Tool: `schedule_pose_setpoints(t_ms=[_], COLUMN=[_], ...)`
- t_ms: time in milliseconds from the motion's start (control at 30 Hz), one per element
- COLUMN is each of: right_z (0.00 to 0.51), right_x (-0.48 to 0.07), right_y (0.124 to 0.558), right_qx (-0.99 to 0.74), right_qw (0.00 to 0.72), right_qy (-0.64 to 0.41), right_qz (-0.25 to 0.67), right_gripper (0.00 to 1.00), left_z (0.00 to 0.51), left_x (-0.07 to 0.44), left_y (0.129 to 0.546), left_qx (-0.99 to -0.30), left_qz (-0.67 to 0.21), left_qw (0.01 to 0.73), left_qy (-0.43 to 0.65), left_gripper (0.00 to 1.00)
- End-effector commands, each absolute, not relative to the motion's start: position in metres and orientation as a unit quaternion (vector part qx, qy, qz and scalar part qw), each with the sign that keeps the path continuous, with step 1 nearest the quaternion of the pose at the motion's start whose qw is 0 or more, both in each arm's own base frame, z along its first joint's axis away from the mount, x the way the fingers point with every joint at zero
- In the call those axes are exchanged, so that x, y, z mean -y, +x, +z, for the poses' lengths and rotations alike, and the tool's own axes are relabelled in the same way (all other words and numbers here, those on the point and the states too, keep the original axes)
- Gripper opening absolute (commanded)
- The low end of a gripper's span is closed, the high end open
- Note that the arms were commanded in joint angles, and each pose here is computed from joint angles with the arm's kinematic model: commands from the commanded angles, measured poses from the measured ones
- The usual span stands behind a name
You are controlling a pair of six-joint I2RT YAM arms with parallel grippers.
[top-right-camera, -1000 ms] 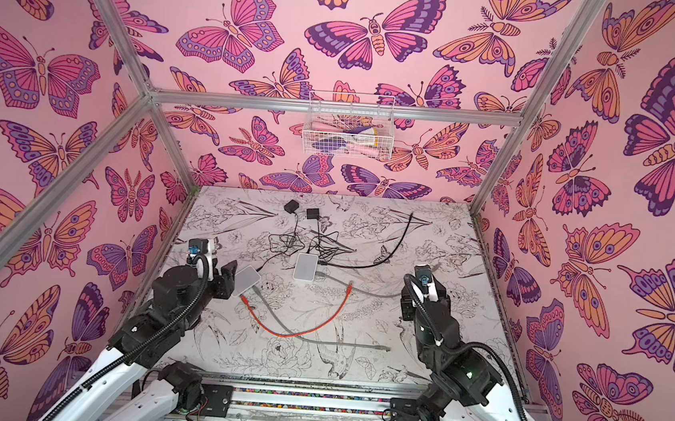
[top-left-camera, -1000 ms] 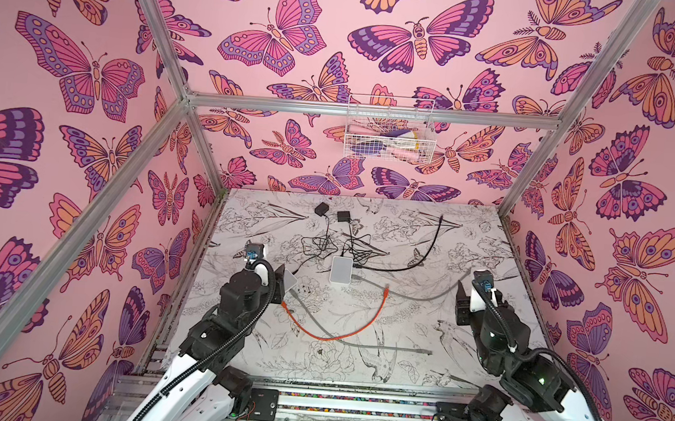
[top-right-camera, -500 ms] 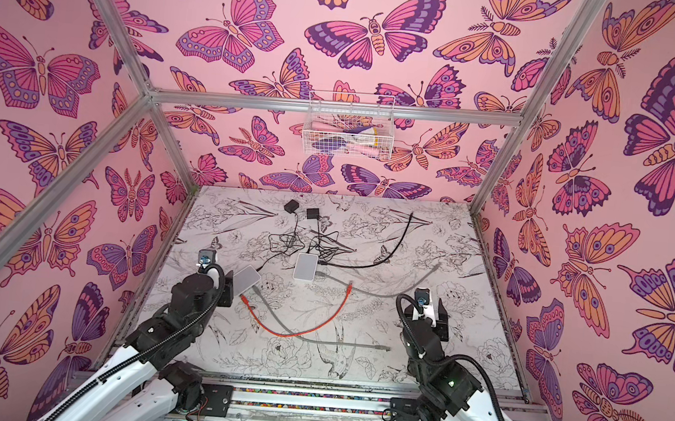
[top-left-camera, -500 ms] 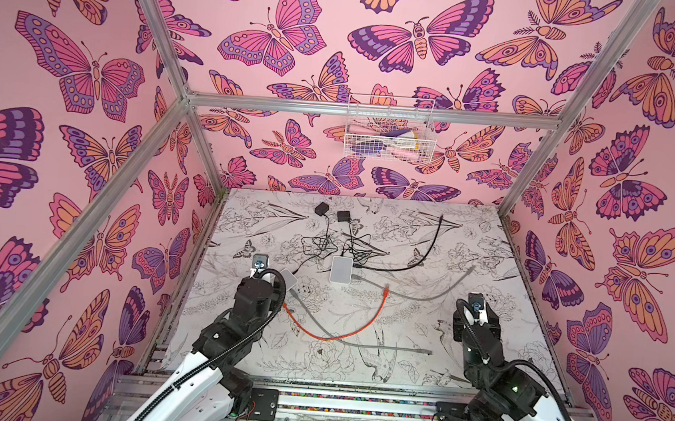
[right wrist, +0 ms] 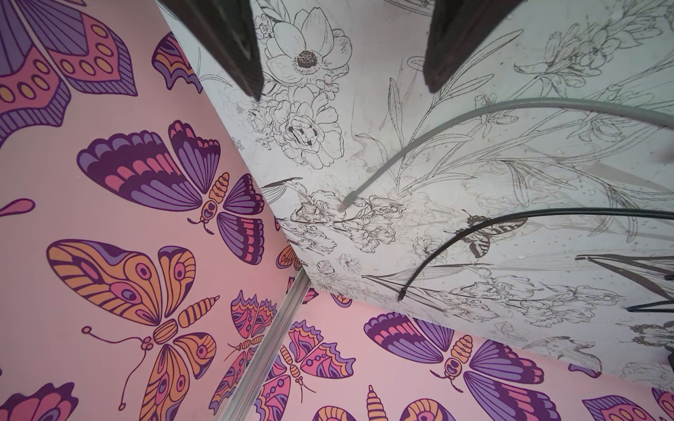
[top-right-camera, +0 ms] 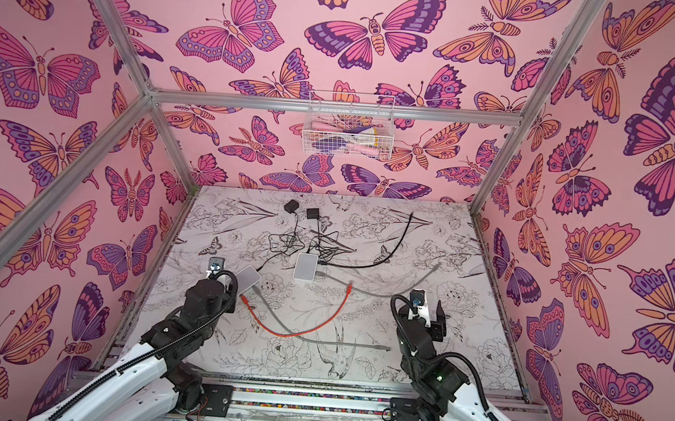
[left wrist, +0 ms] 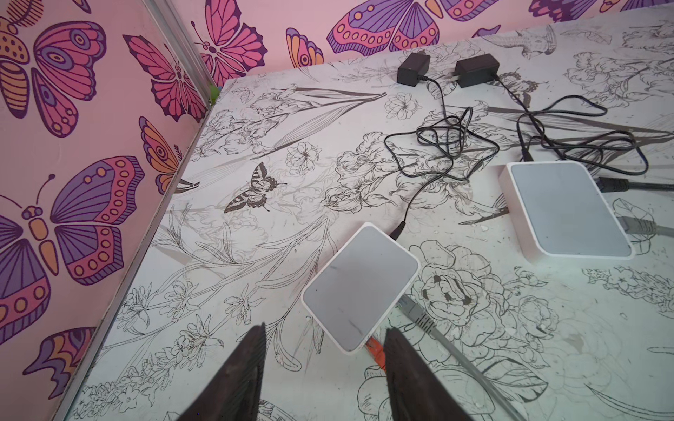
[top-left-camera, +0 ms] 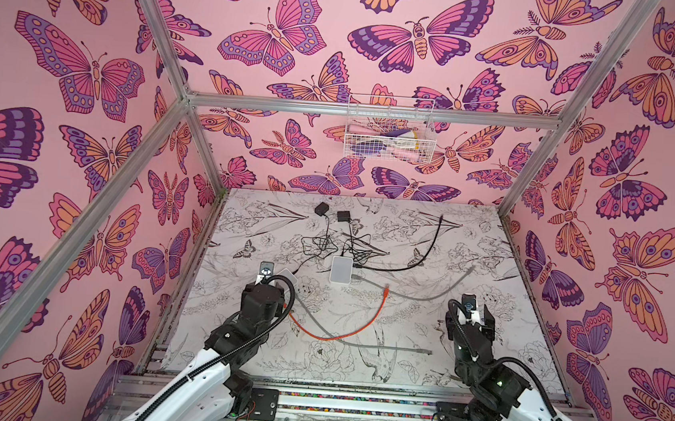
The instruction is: Insert the plug into the switch port
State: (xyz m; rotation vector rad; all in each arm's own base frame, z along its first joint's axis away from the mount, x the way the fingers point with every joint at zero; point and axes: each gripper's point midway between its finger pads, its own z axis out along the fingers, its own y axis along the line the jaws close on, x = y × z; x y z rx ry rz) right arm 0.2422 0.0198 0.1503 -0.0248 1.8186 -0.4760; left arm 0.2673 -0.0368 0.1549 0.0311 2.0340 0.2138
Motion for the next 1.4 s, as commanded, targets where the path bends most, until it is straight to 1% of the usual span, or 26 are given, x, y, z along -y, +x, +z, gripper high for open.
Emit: schedule_pose_setpoints(t_ms=[0, 133, 267, 333, 433, 733, 1033, 1233, 1367], right_z=[0.153, 0.15, 0.149, 0.147, 0.145, 0.138, 0.143, 0.149, 0.147], right_x=[-0.013, -0.008, -0.003, 0.0, 0.0, -0.006, -0.001, -0.002, -0.007], right_y=[0.245, 0.247, 0.247, 0.248, 0.252, 0.262, 0.266, 0.269, 0.275], right_qx=[-0.773, -0.776, -0.777, -0.78, -0.787, -0.801, -0.791, -0.773, -0.774], right_qw=[0.602, 0.6, 0.597, 0.592, 0.584, 0.562, 0.579, 0.605, 0.606], right_qy=[0.022, 0.035, 0.046, 0.054, 0.051, 0.038, 0.057, 0.053, 0.04], right_qz=[-0.198, -0.192, -0.193, -0.196, -0.193, -0.2, -0.188, -0.183, -0.177], right_gripper=[0.75, 0.76, 0.79, 0.81, 0.82, 0.82, 0.83, 0.85, 0.86], left_z=[0.161, 0.154, 0.143, 0.122, 0.106, 0.106, 0.112, 0.114, 0.116], left_x=[0.028, 0.016, 0.015, 0.01, 0.01, 0.012, 0.007, 0.006, 0.005], left_y=[0.269, 0.268, 0.266, 0.261, 0.258, 0.258, 0.256, 0.26, 0.267], left_qx=[-0.839, -0.835, -0.842, -0.851, -0.86, -0.859, -0.846, -0.842, -0.835], left_qz=[0.112, 0.143, 0.147, 0.156, 0.141, 0.132, 0.132, 0.137, 0.139], left_qw=[0.532, 0.531, 0.52, 0.501, 0.491, 0.495, 0.516, 0.522, 0.532], left_qy=[0.004, -0.003, -0.002, 0.0, 0.001, 0.005, -0.009, -0.011, -0.016], left_gripper=[0.54, 0.55, 0.55, 0.56, 0.56, 0.56, 0.56, 0.56, 0.56])
